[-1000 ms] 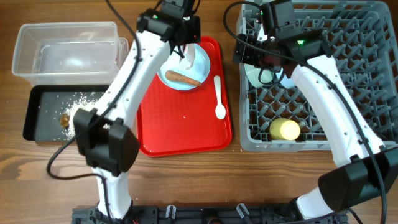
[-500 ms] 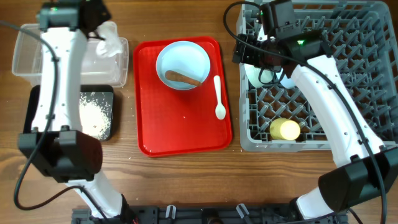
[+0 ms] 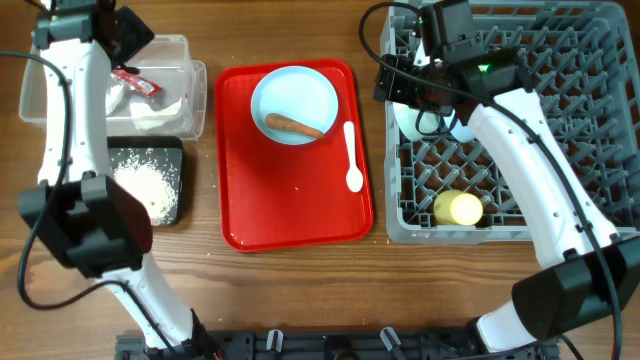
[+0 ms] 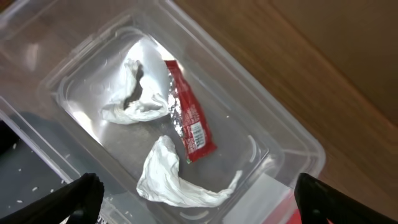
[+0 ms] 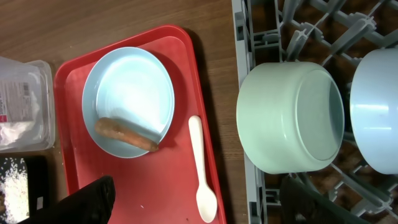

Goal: Sort waste into correct bins and load items into the dishwasher rack
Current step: 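Carry the tissue and wrapper left into the clear plastic bin, then reach the left gripper back to the plate and grasp the carrot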

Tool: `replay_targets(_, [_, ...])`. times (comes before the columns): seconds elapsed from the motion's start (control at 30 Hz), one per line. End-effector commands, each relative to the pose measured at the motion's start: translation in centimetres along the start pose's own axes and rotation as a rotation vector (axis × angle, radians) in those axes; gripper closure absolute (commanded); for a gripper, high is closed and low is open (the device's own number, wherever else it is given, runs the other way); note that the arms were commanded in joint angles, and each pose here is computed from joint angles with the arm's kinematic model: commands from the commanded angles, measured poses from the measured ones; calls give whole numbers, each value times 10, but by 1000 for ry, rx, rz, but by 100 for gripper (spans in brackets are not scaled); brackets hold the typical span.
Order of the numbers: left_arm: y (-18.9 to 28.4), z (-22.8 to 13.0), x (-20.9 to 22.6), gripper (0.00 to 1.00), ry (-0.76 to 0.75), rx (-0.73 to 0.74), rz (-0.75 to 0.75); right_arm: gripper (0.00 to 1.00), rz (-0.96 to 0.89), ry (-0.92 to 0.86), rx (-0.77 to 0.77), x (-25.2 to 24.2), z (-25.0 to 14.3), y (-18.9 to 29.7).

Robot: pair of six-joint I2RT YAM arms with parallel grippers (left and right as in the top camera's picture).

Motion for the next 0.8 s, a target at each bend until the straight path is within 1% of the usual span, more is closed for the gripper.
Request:
replay_targets(0.0, [56,-18,-27,4,-137,96,-240,14,-9,16,-29,1,5,7])
replay_targets(0.03, [61,-47,-39,4,-192,191,-252,14,-9,16,-30,1,5,7])
replay_targets(0.07, [60,-65,-47,5,-228,237,-244,14,-8,16,-31,1,5,7])
replay_targets(0.1, [59,-89,-57,9,-273,289,-229,14,-8,17,-32,1,5,7])
replay_targets(0.13, [56,-115,-70,10,-295,341,-212,14,-8,16,-32,1,5,7])
replay_targets(0.2, [47,-155,-89,14,-302,404,-181,12,-8,16,-32,1,5,7])
replay_targets(0.27, [30,-193,-104,14,-266,434,-115,12,-8,16,-32,1,5,7])
replay_targets(0.3, [16,-216,-109,18,-229,467,-69,12,-9,17,-31,1,5,7])
replay_targets(0.33, [11,-226,-110,25,-219,481,-45,12,-11,17,-29,0,5,7])
replay_targets(0.37, [2,-244,-109,28,-166,511,20,12,-18,17,-27,0,4,7])
replay_targets(0.43, [-3,-264,-109,29,-136,532,74,12,-22,17,-25,-1,4,7])
replay_targets(0.47, [-4,-278,-114,29,-148,523,77,12,-22,16,-25,-1,4,7])
replay_targets(0.57, [-4,-285,-116,29,-119,442,112,11,-26,16,-18,-1,2,7])
replay_targets(0.67, [-5,-289,-117,31,-127,435,112,12,-34,16,-12,-2,1,7])
replay_targets(0.77, [-13,-296,-113,31,-63,420,158,12,-34,16,-12,-2,1,7])
Point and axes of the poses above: each gripper's point midway between its finger pads, its own y axis back along the fingers, its own x axis along the line the jaws close on, z = x × y, the point moved 8 cm from there along y, back along the fingers, and after that the axes turned 11 degrees about y, right-handed, at the moved point
